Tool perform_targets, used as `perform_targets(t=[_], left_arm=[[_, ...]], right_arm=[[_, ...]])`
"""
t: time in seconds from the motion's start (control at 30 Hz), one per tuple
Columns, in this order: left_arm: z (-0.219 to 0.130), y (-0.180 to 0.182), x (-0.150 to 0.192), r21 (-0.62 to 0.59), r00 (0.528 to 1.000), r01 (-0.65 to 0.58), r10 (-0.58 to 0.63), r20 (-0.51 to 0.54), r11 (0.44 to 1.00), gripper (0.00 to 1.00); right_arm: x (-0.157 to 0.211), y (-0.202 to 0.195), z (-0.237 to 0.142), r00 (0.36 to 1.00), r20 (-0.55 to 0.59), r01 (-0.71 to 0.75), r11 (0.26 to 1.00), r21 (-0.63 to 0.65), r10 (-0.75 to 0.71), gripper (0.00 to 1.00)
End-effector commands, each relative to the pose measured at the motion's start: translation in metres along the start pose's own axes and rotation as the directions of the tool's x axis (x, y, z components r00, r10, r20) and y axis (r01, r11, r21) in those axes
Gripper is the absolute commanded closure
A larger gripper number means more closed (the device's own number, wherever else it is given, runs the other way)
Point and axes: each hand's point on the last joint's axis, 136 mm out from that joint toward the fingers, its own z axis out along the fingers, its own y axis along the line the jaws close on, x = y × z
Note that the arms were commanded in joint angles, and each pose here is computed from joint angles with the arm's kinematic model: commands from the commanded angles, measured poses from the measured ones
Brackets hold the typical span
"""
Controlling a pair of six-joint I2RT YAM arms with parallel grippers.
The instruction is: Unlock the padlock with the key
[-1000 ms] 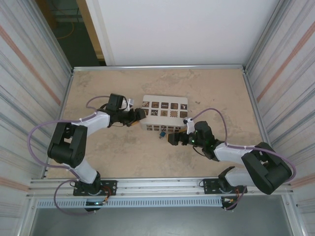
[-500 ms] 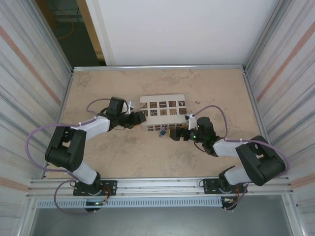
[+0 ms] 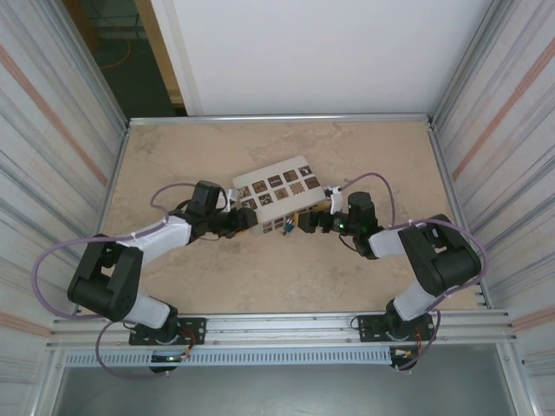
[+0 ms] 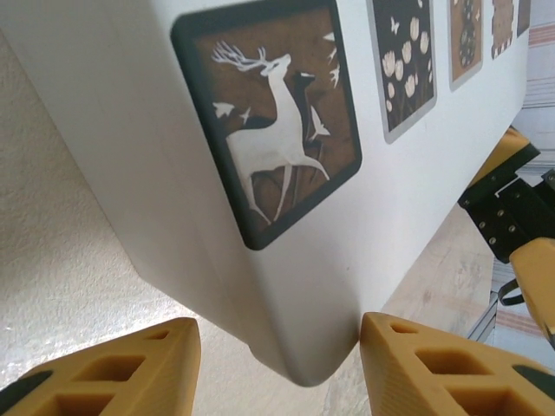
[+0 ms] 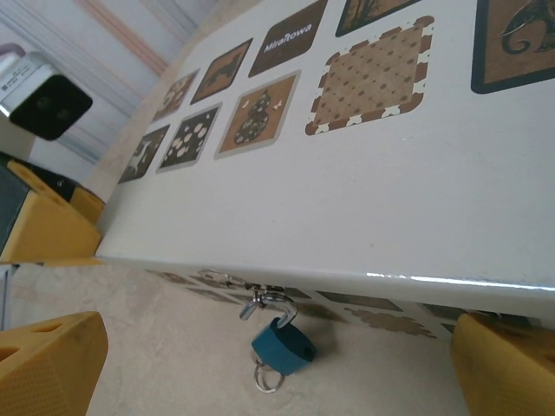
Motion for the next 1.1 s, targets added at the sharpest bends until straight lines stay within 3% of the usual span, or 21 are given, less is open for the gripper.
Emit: perform_targets(t=[0.0, 0.37, 0.8, 1.07], left_arm=[[-0.005, 0.001, 0.006, -0.018, 1.0, 0.016, -0.016, -0.001, 1.0, 0.48], [-0.031, -0.011, -0.007, -0.062, 0.995, -0.068, 0.072, 0.071, 0.996, 0.41], [-0.098, -0.035, -0.039, -0.146, 0.937, -0.19, 0.223, 0.268, 0.971, 0.38], [-0.102, -0.07, -0.067, -0.129, 0.91, -0.292, 0.317, 0.268, 0.948, 0.37]], right_arm=[[-0.019, 0.007, 0.006, 0.998, 0.047, 0.031, 0.998, -0.046, -0.029, 0.0], [-0.015, -0.001, -0.003, 0.998, 0.069, -0.011, 1.0, -0.004, 0.011, 0.0], [-0.006, 0.0, -0.04, 0.996, 0.085, -0.03, 0.996, 0.081, 0.023, 0.01], [-0.014, 0.01, -0.071, 0.995, 0.1, 0.002, 0.99, 0.143, -0.016, 0.01]])
